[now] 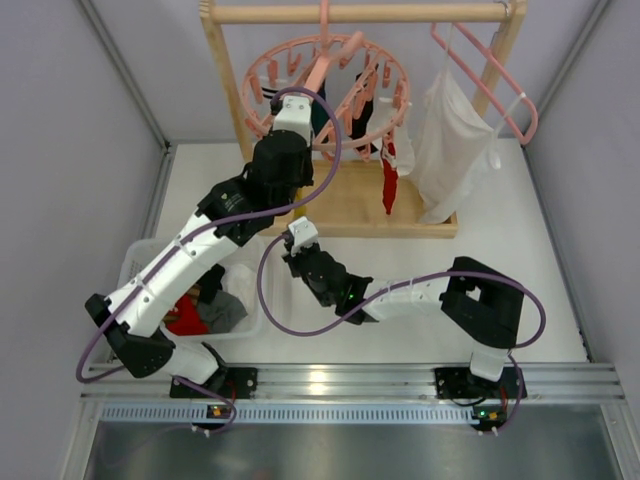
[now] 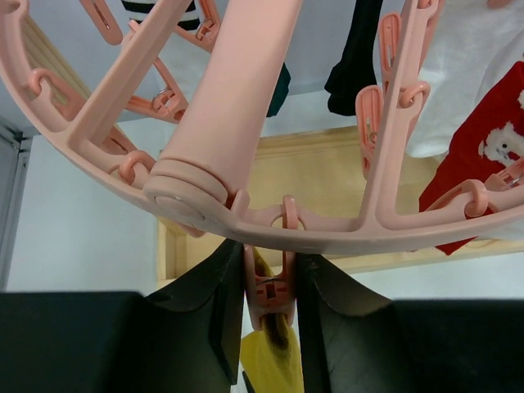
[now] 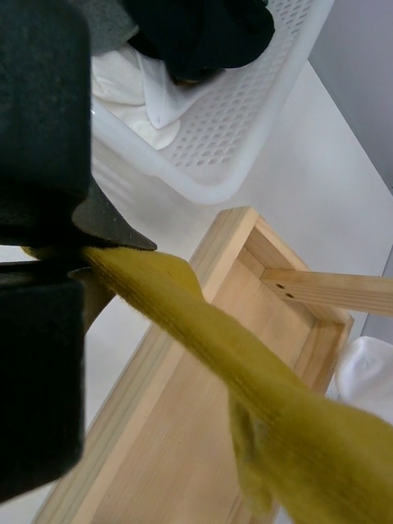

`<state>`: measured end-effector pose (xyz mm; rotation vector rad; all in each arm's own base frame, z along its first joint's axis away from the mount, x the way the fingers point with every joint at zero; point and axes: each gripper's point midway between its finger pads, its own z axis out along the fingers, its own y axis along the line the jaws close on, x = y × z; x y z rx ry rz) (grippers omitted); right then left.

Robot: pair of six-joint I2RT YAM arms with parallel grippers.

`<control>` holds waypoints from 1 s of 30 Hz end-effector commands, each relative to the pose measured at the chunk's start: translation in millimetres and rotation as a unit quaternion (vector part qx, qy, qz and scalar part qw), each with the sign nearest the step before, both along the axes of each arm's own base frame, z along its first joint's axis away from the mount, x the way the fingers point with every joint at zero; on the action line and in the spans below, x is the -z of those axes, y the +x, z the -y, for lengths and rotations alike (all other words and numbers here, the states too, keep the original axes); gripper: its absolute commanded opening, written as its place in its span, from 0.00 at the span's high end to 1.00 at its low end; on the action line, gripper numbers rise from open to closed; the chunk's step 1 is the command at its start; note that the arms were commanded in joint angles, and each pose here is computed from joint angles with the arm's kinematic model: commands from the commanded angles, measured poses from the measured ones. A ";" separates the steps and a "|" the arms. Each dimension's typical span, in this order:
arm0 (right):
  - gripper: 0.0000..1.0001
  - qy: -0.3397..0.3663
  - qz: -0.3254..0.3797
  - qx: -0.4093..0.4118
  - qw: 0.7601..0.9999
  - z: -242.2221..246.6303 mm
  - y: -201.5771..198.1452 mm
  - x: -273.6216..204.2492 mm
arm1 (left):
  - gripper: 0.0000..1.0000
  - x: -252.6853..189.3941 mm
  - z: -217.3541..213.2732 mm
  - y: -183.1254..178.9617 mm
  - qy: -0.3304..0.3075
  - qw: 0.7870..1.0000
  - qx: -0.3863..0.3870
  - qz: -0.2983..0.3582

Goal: Remove the socks clipped to the hanger

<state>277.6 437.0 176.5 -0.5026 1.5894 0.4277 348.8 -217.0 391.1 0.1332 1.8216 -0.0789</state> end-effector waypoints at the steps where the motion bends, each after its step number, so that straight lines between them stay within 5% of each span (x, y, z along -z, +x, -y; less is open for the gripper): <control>1: 1.00 0.023 0.001 -0.016 1.000 -4.8 -14.8 -9.6 | 0.76 -31.2 -0.7 3.4 -0.036 0.999 -0.009 0.038; 6: 1.00 0.026 -0.013 -0.011 0.999 9.8 -23.2 4.3 | 0.90 -28.9 -2.0 1.5 -0.040 0.998 -0.010 0.036; 12: 1.00 0.028 -0.031 -0.006 0.999 31.7 -34.6 23.3 | 0.87 -32.6 -4.1 -3.0 -0.053 0.998 -0.007 0.038; 16: 1.00 0.022 -0.028 -0.017 0.999 43.4 -46.0 15.7 | 0.46 -34.6 -9.1 -12.4 -0.068 0.997 0.000 0.038; 19: 1.00 0.016 -0.036 -0.032 0.999 53.5 -55.0 14.9 | 0.34 -29.3 -21.8 -21.5 -0.066 0.997 -0.011 0.037; 23: 1.00 -0.007 -0.054 -0.080 0.995 54.9 -71.3 13.1 | 0.02 -39.0 -51.7 -47.6 -0.095 0.994 -0.022 0.055; 30: 1.00 -0.028 -0.047 -0.249 0.967 22.1 -116.1 -28.4 | 0.02 -29.0 -104.6 -99.8 -0.132 0.988 -0.022 0.078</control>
